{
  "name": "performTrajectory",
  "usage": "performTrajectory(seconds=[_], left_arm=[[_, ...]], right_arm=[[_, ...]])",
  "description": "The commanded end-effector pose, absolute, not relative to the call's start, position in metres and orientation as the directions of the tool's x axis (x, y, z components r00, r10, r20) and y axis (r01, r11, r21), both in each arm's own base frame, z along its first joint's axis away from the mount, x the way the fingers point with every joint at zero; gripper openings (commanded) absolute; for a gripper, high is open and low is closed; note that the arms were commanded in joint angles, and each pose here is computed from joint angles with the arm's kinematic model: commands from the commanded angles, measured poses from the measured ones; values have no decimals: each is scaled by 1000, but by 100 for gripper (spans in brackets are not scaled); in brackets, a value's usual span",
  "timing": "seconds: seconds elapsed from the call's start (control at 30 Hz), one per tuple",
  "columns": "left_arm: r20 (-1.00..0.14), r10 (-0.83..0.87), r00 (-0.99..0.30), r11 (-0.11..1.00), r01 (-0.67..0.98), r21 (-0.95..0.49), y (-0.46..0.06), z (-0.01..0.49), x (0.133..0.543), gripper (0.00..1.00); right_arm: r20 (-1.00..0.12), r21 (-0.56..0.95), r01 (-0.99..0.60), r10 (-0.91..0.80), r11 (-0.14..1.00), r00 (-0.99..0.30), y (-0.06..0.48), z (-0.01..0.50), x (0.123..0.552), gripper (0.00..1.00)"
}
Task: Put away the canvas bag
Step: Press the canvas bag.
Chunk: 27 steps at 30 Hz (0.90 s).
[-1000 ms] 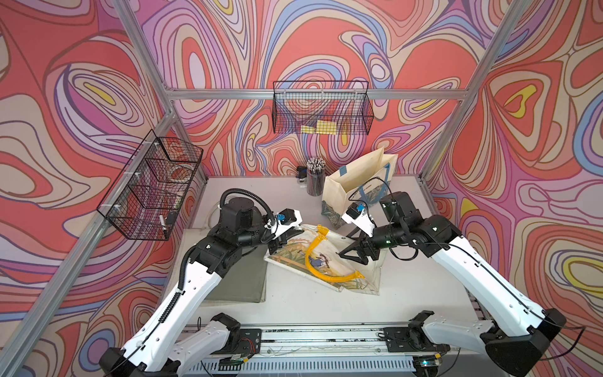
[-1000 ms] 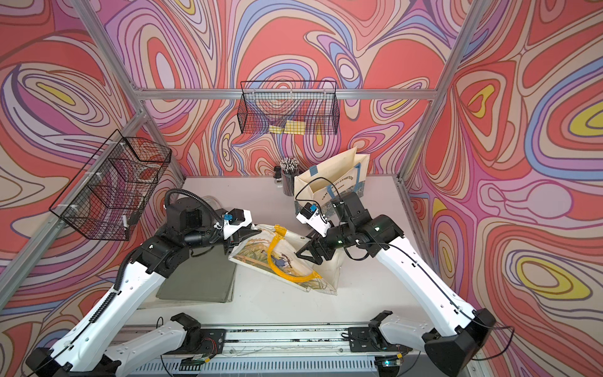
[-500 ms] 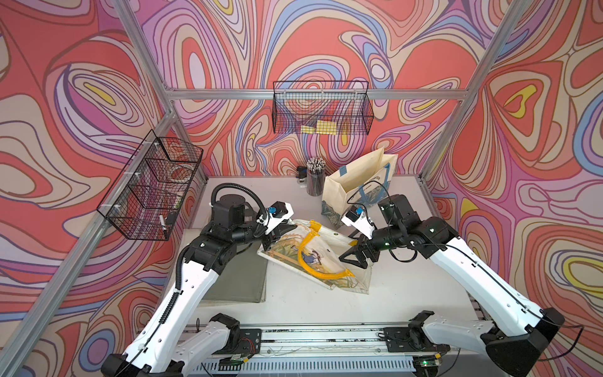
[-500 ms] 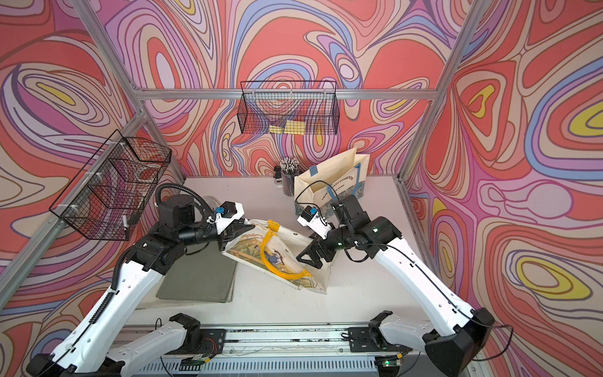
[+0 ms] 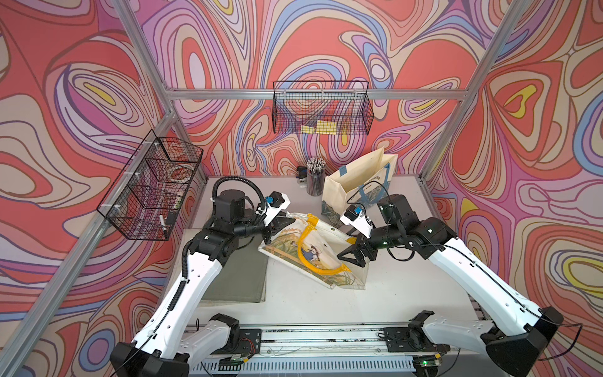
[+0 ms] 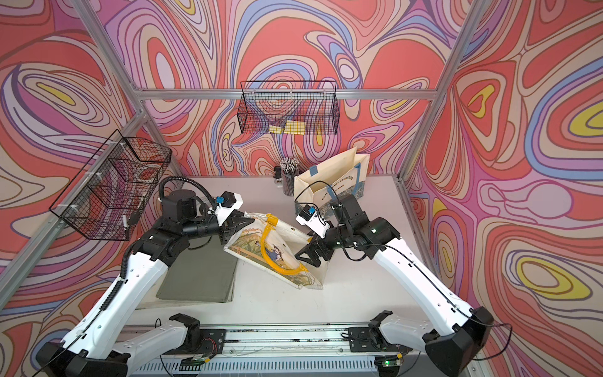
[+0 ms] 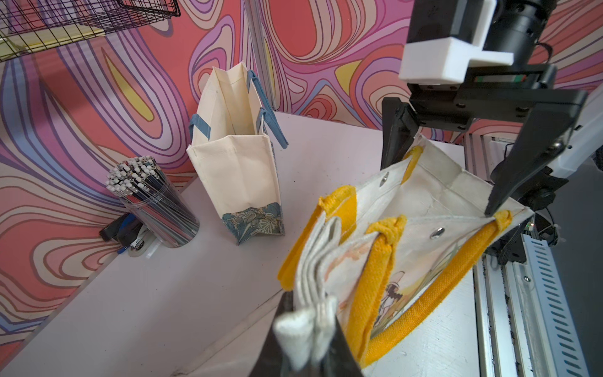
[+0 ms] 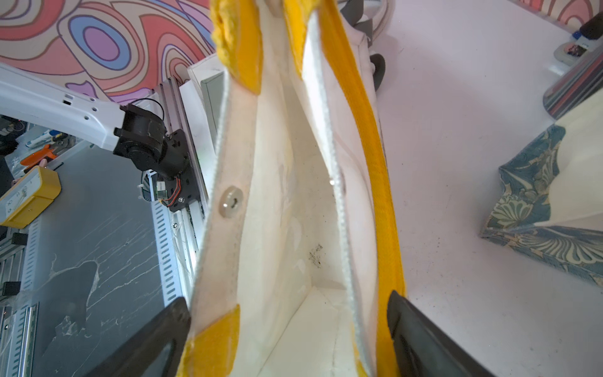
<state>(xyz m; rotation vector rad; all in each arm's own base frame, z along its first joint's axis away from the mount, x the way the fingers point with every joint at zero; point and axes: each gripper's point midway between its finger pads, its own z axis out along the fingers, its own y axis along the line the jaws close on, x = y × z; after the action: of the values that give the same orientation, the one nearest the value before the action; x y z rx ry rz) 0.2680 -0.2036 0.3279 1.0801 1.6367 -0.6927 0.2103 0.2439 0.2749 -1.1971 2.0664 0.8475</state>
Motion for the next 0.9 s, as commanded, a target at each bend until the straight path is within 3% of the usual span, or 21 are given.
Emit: performTrajectory(seconds=[0.0, 0.2, 0.4, 0.6, 0.77, 0.87], left_arm=[[-960, 278, -28, 422, 901, 96, -206, 345, 272, 0], [-960, 279, -35, 422, 902, 90, -207, 345, 275, 0], [-959, 280, -48, 427, 901, 79, -207, 344, 275, 0], [-971, 239, -25, 414, 907, 79, -209, 348, 272, 0], [-971, 239, 8, 412, 905, 109, -208, 351, 269, 0], [-966, 259, 2, 418, 901, 113, -205, 345, 265, 0]], right_arm=[[-793, 257, -913, -470, 317, -387, 255, 291, 201, 98], [-712, 290, -894, -546, 342, -441, 252, 257, 204, 98], [-676, 100, -884, -620, 457, -398, 231, 235, 229, 98], [-650, -23, -886, -681, 463, -338, 218, 225, 241, 96], [-704, 21, -907, -638, 420, -312, 230, 230, 233, 84], [-726, 23, -914, -622, 406, -295, 233, 237, 229, 69]])
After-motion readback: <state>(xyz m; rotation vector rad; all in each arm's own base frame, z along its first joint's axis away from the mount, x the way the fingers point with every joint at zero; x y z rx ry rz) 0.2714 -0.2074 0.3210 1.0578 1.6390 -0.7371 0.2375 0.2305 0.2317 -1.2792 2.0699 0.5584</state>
